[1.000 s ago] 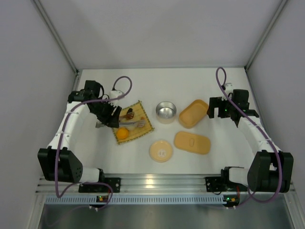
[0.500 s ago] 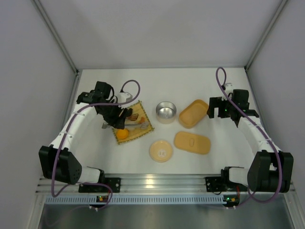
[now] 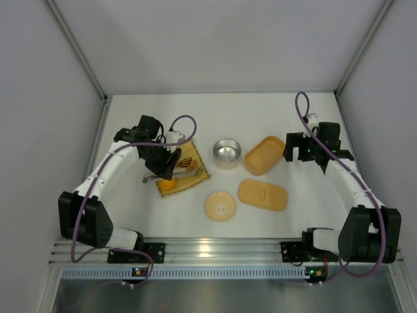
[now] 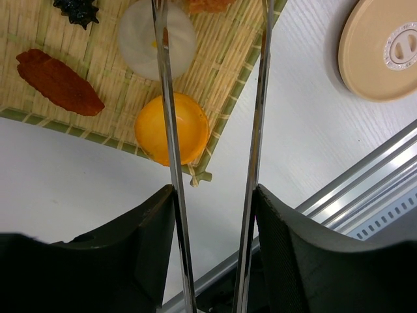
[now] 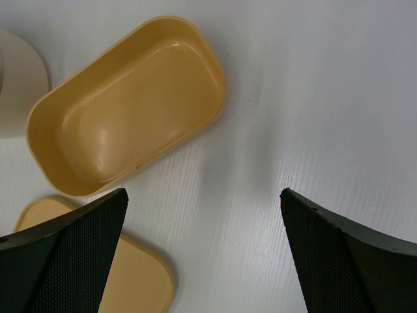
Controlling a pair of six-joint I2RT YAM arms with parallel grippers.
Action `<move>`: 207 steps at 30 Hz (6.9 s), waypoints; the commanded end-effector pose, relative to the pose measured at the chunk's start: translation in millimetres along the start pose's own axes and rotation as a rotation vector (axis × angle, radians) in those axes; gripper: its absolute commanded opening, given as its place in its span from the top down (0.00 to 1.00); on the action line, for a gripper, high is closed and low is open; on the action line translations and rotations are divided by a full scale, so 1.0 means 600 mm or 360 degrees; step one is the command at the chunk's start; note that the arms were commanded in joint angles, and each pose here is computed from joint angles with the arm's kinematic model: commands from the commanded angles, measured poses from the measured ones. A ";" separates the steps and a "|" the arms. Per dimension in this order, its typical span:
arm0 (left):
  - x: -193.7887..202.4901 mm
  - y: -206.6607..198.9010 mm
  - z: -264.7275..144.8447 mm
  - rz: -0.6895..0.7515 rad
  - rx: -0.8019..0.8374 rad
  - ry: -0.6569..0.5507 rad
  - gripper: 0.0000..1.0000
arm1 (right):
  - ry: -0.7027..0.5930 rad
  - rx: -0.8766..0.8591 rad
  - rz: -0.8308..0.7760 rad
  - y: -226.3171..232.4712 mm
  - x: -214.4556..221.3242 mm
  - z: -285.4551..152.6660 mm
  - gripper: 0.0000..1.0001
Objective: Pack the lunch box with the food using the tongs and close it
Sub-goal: Pick up the fake food from the plate, then place the fake food in the packing box, then pick up the fake food from the plate.
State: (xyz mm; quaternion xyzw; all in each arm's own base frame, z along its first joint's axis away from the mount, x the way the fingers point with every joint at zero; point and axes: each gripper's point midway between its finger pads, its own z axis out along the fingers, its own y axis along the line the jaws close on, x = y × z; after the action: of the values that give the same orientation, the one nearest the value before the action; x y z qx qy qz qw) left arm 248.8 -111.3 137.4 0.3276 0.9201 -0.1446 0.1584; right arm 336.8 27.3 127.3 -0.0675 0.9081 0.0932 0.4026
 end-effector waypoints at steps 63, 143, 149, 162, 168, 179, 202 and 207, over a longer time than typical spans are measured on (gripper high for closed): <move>-0.374 -0.184 -0.059 0.0436 0.0163 -0.0673 0.85 | -0.0202 0.0134 0.0311 -0.120 -0.071 -0.064 0.01; -0.489 -0.272 0.025 0.0567 0.0218 -0.0759 0.54 | -0.0157 0.0062 0.0382 -0.124 -0.064 -0.029 0.00; -0.478 -0.258 -0.042 0.0585 0.0141 -0.0848 0.53 | -0.0169 0.0057 0.0376 -0.122 -0.067 -0.032 0.01; -0.292 -0.032 -0.118 0.0146 -0.0004 -0.0663 0.54 | -0.0155 0.0015 0.0384 -0.116 -0.062 -0.027 0.01; -0.179 0.043 -0.152 -0.0064 -0.0148 -0.0552 0.54 | -0.0151 0.0016 0.0388 -0.118 -0.061 -0.024 0.01; -0.048 0.073 -0.131 -0.0344 -0.0269 -0.0320 0.53 | -0.0141 -0.0002 0.0391 -0.116 -0.061 -0.021 0.01; -0.037 0.124 -0.064 -0.0472 -0.0353 -0.0166 0.52 | -0.0137 0.0000 0.0394 -0.116 -0.060 -0.021 0.01; -0.041 0.123 -0.056 -0.0465 -0.0328 -0.0176 0.52 | -0.0132 -0.0001 0.0396 -0.116 -0.059 -0.020 0.01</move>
State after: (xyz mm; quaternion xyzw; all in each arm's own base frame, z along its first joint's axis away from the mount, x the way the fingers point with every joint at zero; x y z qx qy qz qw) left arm 298.5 -53.7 164.5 0.1669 0.9620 -0.0809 0.2004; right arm 352.0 -35.0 131.1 0.0536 0.9062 0.1482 0.3924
